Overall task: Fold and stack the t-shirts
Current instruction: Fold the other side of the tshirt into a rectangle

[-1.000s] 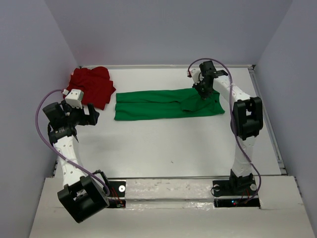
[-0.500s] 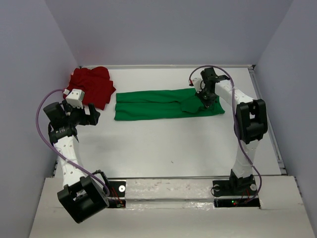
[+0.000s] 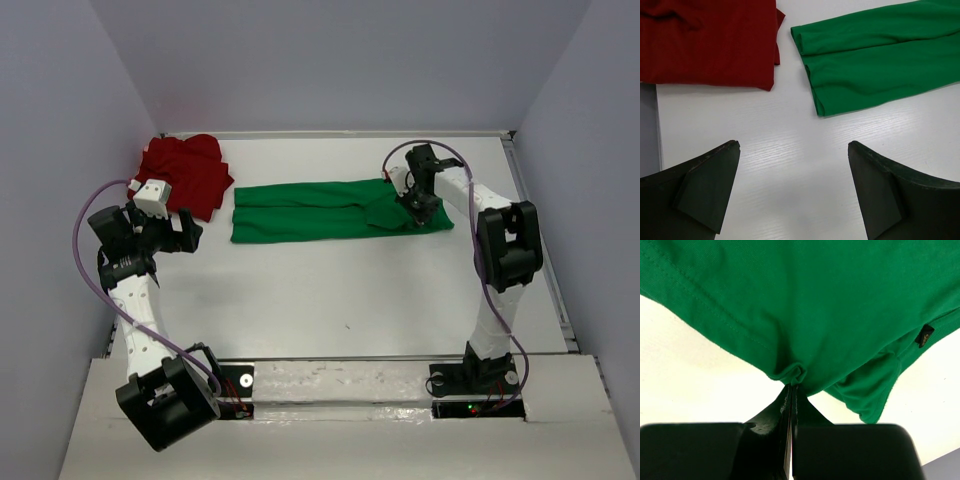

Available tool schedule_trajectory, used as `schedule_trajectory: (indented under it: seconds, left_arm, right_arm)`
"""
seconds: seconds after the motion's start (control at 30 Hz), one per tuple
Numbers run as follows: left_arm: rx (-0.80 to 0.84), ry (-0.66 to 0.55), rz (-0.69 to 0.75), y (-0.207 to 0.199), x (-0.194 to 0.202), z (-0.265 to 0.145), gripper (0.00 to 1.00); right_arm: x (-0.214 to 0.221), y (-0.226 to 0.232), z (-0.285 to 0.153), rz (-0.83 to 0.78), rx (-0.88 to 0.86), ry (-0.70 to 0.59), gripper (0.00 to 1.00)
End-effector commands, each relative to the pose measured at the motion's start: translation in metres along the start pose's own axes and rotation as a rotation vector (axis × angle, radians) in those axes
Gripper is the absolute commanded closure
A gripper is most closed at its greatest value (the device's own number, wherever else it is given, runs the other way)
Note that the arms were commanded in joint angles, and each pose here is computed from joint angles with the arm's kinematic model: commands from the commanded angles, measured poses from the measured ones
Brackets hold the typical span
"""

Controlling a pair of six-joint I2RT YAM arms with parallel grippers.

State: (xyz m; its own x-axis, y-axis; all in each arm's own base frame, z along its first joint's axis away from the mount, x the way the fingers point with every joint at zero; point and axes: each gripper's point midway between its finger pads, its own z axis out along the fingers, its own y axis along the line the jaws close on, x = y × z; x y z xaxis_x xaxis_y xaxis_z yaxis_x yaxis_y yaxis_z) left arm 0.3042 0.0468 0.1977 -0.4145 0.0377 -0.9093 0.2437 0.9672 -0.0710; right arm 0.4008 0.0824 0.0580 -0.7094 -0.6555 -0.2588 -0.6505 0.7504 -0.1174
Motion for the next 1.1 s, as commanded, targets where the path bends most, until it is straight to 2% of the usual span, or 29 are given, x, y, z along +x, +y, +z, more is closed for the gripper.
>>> schedule_trajectory:
  seconds: [0.0, 0.07, 0.1, 0.13, 0.23, 0.33, 0.4, 0.43, 0.6, 0.73, 0.83, 0.87, 0.9, 0.93, 0.97, 1.0, 1.03, 1.07]
  left_arm:
    - [0.006, -0.069, 0.058, -0.003, -0.030, -0.007, 0.01]
    - [0.005, -0.068, 0.060, -0.003, -0.030, -0.007, 0.01]
    - [0.005, -0.067, 0.059, -0.003, -0.030, -0.007, 0.01]
    - [0.004, -0.065, 0.055, -0.003, -0.029, -0.007, 0.01]
    - [0.005, -0.065, 0.058, -0.003, -0.029, -0.006, 0.01]
    - [0.005, -0.066, 0.061, -0.003, -0.030, -0.007, 0.01]
    - [0.006, -0.066, 0.063, -0.004, -0.030, -0.007, 0.01]
    - [0.009, -0.067, 0.066, -0.005, -0.031, -0.007, 0.01]
    - [0.018, -0.073, 0.071, -0.008, -0.033, -0.009, 0.01]
    - [0.034, -0.080, 0.080, -0.013, -0.034, -0.010, 0.01]
    - [0.058, -0.077, 0.092, -0.020, -0.035, -0.009, 0.01]
    - [0.065, -0.076, 0.095, -0.022, -0.036, -0.009, 0.01]
    - [0.075, -0.071, 0.096, -0.025, -0.036, -0.007, 0.01]
    - [0.080, -0.069, 0.099, -0.026, -0.038, -0.007, 0.01]
    - [0.088, -0.069, 0.102, -0.027, -0.040, -0.006, 0.03]
    - [0.101, -0.060, 0.099, -0.029, -0.040, -0.004, 0.12]
    - [0.119, -0.055, 0.107, -0.034, -0.041, -0.002, 0.16]
    - [0.132, -0.046, 0.109, -0.036, -0.043, 0.002, 0.23]
  right_arm:
    - [-0.003, -0.007, 0.007, -0.004, 0.021, -0.009, 0.84]
    - [-0.002, -0.007, 0.013, -0.004, 0.016, 0.001, 0.73]
    - [-0.004, -0.008, 0.014, -0.003, 0.017, -0.002, 0.63]
    - [-0.004, -0.008, 0.015, -0.004, 0.017, -0.002, 0.59]
    - [-0.003, -0.014, 0.013, -0.007, 0.047, 0.010, 0.39]
    - [-0.002, -0.017, 0.007, -0.018, 0.066, 0.014, 0.35]
    - [-0.003, -0.018, -0.003, -0.021, 0.073, 0.008, 0.29]
    - [-0.008, -0.020, -0.017, -0.023, 0.087, -0.023, 0.21]
    - [-0.028, -0.015, -0.077, -0.020, 0.067, -0.138, 0.16]
    - [-0.032, -0.020, -0.115, -0.003, 0.128, -0.211, 0.16]
    - [-0.028, -0.030, -0.130, 0.043, 0.221, -0.245, 0.24]
    - [-0.033, -0.035, -0.133, 0.056, 0.251, -0.276, 0.32]
    - [-0.028, -0.041, -0.140, 0.085, 0.289, -0.290, 0.49]
    - [-0.027, -0.042, -0.140, 0.094, 0.298, -0.298, 0.56]
    - [-0.025, -0.040, -0.135, 0.102, 0.296, -0.298, 0.66]
    - [-0.024, -0.039, -0.135, 0.112, 0.296, -0.306, 0.76]
    - [-0.023, -0.037, -0.132, 0.131, 0.289, -0.308, 0.93]
    - [-0.020, -0.034, -0.126, 0.134, 0.277, -0.298, 1.00]
